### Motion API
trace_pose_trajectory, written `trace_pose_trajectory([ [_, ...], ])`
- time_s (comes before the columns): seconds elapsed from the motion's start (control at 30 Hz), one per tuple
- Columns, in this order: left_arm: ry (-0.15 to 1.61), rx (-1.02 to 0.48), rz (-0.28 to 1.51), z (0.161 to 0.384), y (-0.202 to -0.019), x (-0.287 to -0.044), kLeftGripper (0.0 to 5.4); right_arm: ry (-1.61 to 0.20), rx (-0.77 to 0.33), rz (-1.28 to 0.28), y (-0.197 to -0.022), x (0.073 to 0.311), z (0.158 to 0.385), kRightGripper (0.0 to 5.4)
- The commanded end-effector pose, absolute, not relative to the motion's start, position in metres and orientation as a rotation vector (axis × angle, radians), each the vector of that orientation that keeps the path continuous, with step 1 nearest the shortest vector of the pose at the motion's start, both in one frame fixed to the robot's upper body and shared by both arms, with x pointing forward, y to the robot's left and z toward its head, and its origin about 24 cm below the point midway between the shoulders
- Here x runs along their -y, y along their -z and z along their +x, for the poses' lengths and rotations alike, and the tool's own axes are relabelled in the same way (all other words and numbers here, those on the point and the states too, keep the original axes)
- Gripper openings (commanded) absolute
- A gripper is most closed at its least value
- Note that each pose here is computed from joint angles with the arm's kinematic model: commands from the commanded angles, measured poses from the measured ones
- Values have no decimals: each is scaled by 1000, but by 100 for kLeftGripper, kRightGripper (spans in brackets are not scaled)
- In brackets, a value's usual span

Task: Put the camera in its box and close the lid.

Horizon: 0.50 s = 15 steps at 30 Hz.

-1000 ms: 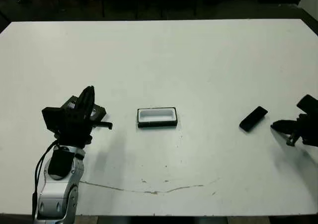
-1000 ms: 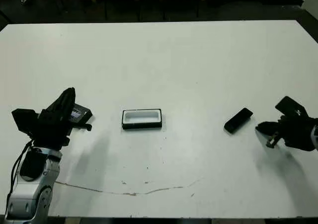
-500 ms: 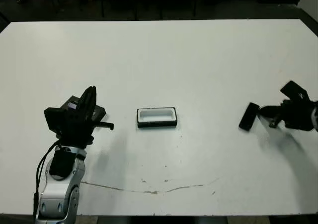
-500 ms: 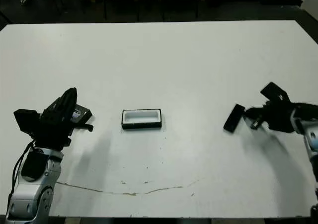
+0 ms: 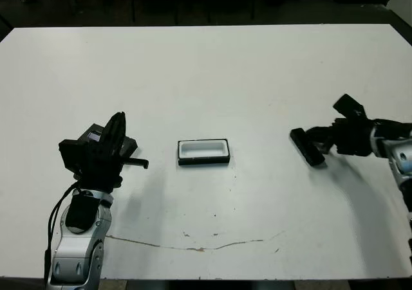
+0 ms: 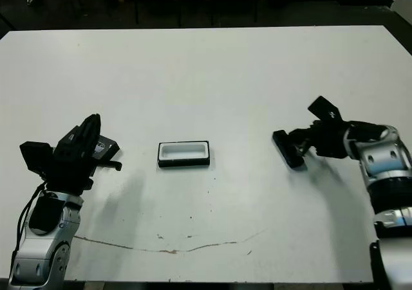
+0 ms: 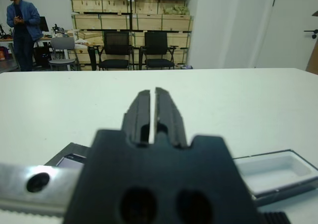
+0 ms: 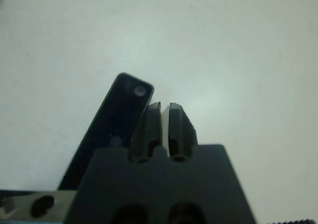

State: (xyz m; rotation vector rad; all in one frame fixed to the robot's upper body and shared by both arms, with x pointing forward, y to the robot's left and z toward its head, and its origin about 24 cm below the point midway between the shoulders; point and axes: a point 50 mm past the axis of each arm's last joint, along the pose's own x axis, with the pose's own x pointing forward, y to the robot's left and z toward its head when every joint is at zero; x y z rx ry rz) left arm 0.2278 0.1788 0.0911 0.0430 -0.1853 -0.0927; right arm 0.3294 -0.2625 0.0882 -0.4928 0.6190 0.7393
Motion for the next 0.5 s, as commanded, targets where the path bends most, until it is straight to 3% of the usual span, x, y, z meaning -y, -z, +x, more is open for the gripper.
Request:
trace_pose_trajectory([
  [0.03, 89, 150, 51, 226, -85, -180, 0, -787, -655, -511, -81, 250, 329, 2],
  [0.27, 84, 148, 50, 226, -84, -180, 0, -766, -651, -514, -86, 252, 329, 2],
  [0.5, 84, 142, 53, 227, -83, -180, 0, -536, -506, -568, -102, 276, 326, 2],
])
